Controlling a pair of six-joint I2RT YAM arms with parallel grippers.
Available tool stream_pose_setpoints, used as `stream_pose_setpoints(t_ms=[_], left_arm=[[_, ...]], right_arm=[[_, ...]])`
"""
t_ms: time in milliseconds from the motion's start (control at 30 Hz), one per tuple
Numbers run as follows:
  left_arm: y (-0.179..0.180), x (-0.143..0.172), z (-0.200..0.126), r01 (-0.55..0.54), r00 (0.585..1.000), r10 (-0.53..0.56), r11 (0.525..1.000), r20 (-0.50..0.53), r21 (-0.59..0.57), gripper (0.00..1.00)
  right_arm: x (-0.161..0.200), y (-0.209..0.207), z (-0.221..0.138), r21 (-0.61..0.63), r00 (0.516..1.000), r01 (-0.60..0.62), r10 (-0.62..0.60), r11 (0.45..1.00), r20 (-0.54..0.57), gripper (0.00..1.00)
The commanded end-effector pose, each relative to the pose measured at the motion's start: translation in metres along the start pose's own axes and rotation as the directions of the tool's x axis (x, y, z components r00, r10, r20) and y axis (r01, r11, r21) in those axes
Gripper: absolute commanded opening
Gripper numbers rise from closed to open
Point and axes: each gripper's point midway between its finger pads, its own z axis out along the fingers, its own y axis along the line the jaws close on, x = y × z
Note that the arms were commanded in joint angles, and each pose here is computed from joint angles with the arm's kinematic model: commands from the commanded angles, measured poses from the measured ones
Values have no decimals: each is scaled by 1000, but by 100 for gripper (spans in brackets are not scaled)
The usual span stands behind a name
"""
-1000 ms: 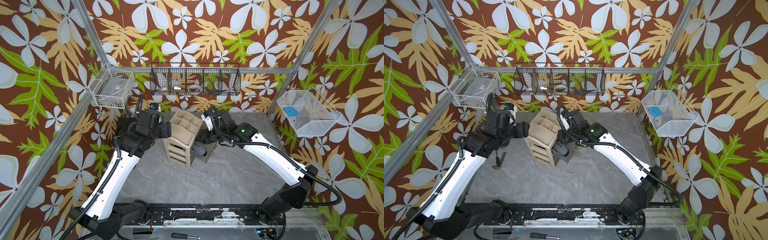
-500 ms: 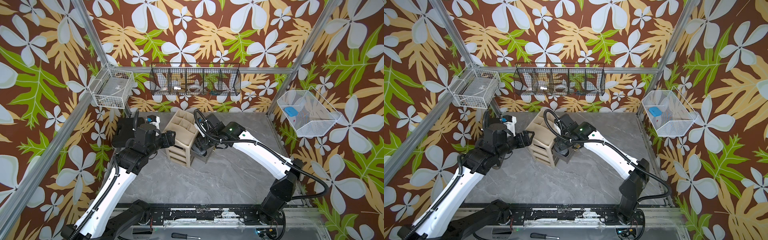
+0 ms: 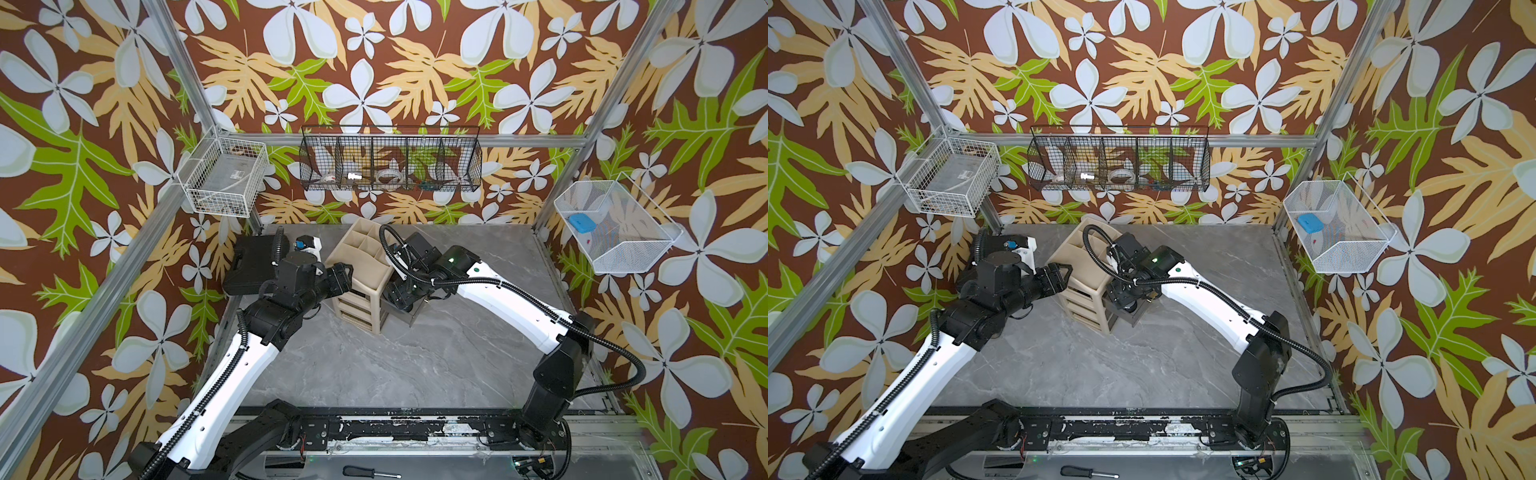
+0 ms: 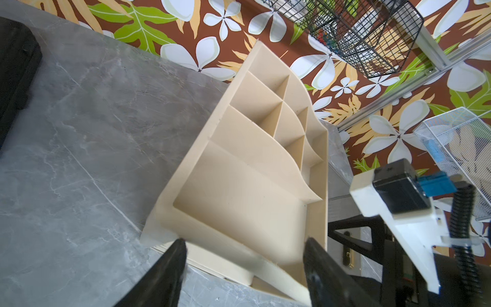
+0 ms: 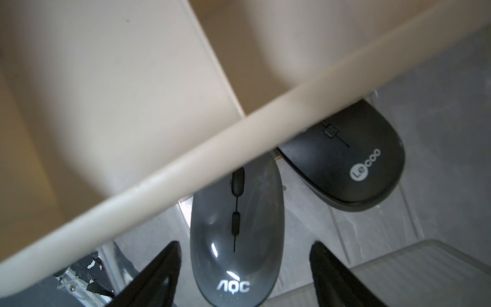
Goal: Take the mice out of the drawer
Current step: Adjust the storage box at the center of the board, then pick up the mouse from the drawer.
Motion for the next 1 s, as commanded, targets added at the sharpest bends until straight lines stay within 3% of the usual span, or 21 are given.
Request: stream_pose_setpoints(t_ms=[0, 300, 600, 967], left_arm=[[-3, -9, 7, 10, 999, -10, 1000, 32, 2, 69], [13, -11, 15, 15, 998, -10, 996, 56, -84, 67], [7, -15, 11, 14, 998, -10, 998, 60, -61, 66], [4, -17, 11, 25, 998, -22, 998, 58, -51, 67]], right_arm=[[6, 2, 5, -13, 999, 16, -16, 1000, -33, 80], [-1, -24, 2, 81, 999, -9, 12, 997, -38, 80], [0, -1, -2, -68, 999, 21, -23, 997, -34, 82], [9, 1, 15, -40, 994, 71, -74, 997, -76, 87]])
